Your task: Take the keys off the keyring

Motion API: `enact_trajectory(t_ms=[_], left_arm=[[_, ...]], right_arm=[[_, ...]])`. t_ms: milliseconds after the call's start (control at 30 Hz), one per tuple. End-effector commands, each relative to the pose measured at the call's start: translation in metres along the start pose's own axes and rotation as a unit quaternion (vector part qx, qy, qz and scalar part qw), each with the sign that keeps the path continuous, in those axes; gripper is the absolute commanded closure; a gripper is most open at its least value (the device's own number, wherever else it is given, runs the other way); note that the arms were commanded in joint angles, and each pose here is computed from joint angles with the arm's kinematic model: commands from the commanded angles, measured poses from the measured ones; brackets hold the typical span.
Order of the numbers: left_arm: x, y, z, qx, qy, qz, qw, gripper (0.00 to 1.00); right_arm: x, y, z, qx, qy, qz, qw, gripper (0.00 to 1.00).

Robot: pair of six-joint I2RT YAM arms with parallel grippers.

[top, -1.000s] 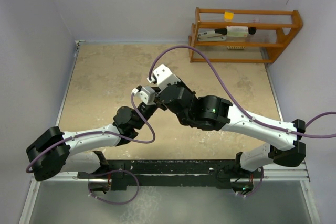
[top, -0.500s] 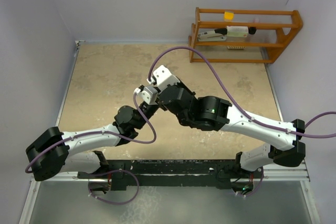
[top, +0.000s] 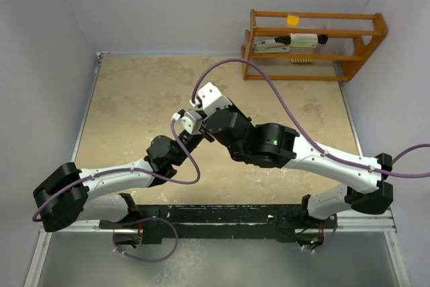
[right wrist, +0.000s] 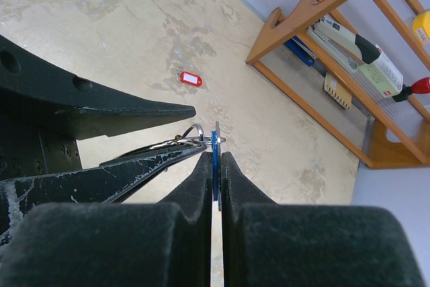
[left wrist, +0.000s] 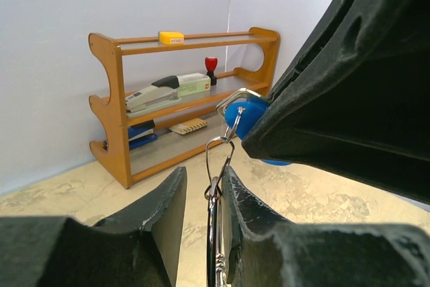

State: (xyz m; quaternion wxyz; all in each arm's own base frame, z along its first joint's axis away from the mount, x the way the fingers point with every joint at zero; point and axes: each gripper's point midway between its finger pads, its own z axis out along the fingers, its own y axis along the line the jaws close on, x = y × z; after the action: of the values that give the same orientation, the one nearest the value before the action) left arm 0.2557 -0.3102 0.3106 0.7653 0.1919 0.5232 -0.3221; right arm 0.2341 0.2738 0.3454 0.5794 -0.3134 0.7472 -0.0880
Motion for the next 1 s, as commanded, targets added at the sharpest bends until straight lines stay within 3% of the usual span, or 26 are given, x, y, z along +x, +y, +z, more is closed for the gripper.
enact_trajectory(t_ms=[0, 233, 600, 967], left_arm=[[-0.023, 0.002, 0.002, -0.003, -0.04, -0.006, 0.999, 0.76], [-0.027, 0.0, 0.003, 0.001, -0.049, -0.008, 0.999, 0.76], [-0.016, 0.0, 0.004, 0.0, -0.025, -0.005, 1.0, 0.99], [-0.027, 0.002, 0.006, -0.008, -0.035, -0.012, 0.999, 1.0]], right_arm=[[-0.014, -0.016, -0.011, 0.009, -0.027, 0.042, 0.999, 1.0], [-0.013, -0.015, -0.011, 0.008, -0.026, 0.042, 0.999, 1.0], [-0.014, -0.019, -0.013, 0.012, -0.03, 0.046, 0.998, 1.0], [-0.01, -0.015, -0.013, 0.001, -0.027, 0.05, 0.998, 1.0]])
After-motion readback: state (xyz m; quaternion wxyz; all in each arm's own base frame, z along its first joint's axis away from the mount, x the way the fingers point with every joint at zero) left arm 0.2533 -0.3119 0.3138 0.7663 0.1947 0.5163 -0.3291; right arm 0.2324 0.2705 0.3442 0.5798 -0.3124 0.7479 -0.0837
